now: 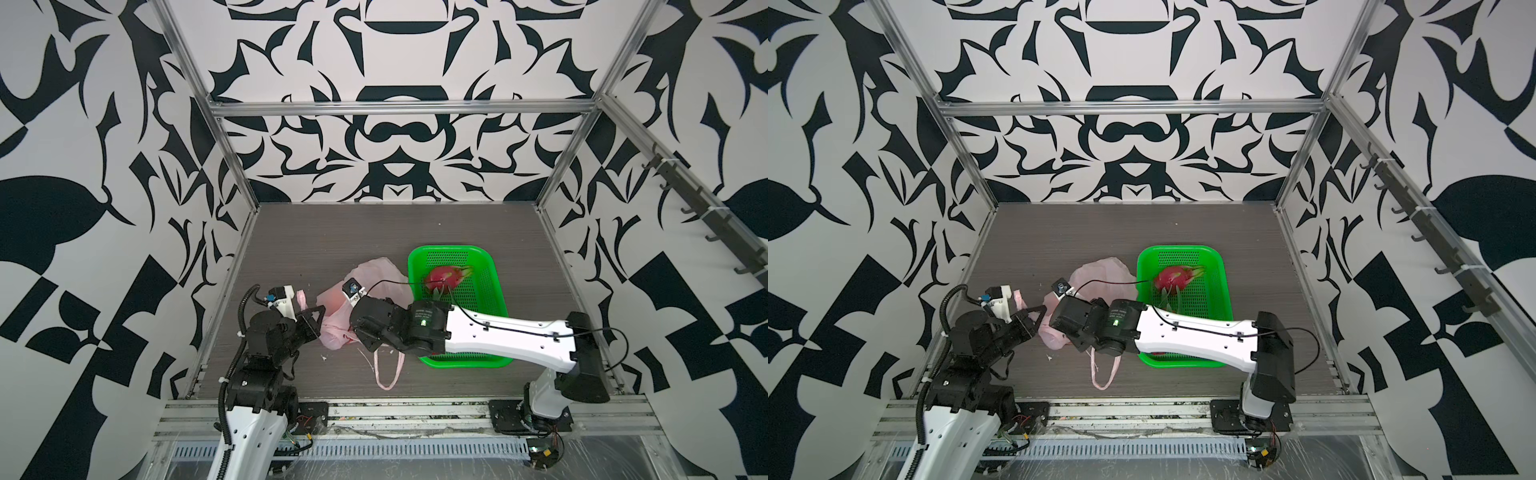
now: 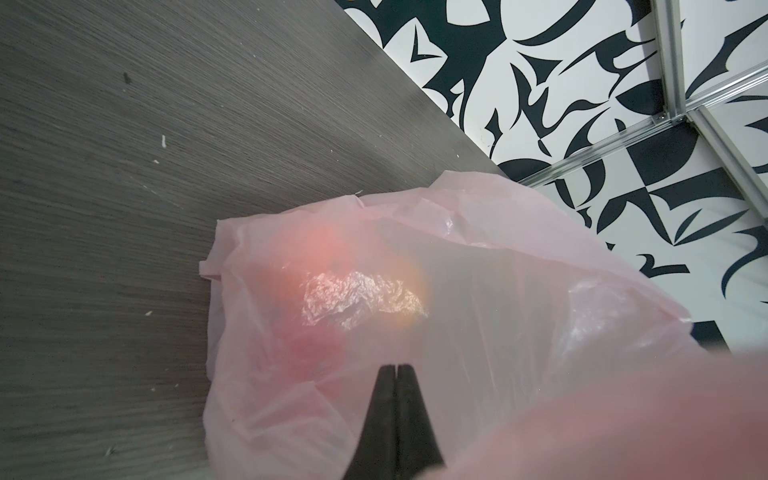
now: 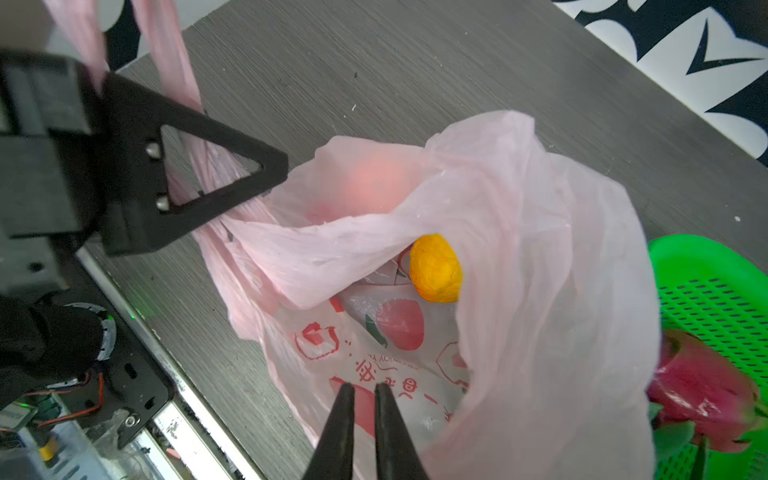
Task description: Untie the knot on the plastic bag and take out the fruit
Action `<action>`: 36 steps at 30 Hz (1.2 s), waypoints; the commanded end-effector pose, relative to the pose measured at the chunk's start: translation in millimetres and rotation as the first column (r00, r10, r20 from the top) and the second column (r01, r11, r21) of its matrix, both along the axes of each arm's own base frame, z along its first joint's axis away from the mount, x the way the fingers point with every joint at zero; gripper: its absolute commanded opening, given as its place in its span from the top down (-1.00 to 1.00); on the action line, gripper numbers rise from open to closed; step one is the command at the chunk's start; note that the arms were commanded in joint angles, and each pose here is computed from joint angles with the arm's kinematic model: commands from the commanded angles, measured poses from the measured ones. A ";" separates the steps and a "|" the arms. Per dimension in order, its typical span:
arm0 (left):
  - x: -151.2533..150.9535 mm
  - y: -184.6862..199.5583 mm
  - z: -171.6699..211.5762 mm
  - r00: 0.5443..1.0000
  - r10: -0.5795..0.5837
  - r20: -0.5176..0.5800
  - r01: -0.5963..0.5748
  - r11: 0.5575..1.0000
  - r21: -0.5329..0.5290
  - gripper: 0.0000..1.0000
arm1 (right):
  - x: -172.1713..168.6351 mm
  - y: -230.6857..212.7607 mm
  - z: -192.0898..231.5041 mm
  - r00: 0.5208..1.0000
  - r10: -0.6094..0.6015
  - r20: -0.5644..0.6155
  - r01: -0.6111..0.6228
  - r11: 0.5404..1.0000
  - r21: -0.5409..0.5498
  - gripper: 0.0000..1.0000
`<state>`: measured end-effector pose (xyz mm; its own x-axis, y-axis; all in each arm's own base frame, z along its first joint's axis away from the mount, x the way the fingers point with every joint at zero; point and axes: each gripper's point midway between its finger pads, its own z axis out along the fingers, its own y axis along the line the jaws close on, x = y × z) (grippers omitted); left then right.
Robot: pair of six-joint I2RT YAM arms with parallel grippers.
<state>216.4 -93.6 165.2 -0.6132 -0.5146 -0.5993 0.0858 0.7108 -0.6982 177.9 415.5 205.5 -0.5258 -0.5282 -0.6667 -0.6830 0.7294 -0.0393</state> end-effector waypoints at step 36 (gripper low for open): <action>-20.5 -12.5 -36.2 0.995 -0.078 -0.067 0.075 0.996 -0.054 1.00 | 101.7 19.7 -64.0 0.905 -0.425 0.013 0.412 0.885 0.218 0.42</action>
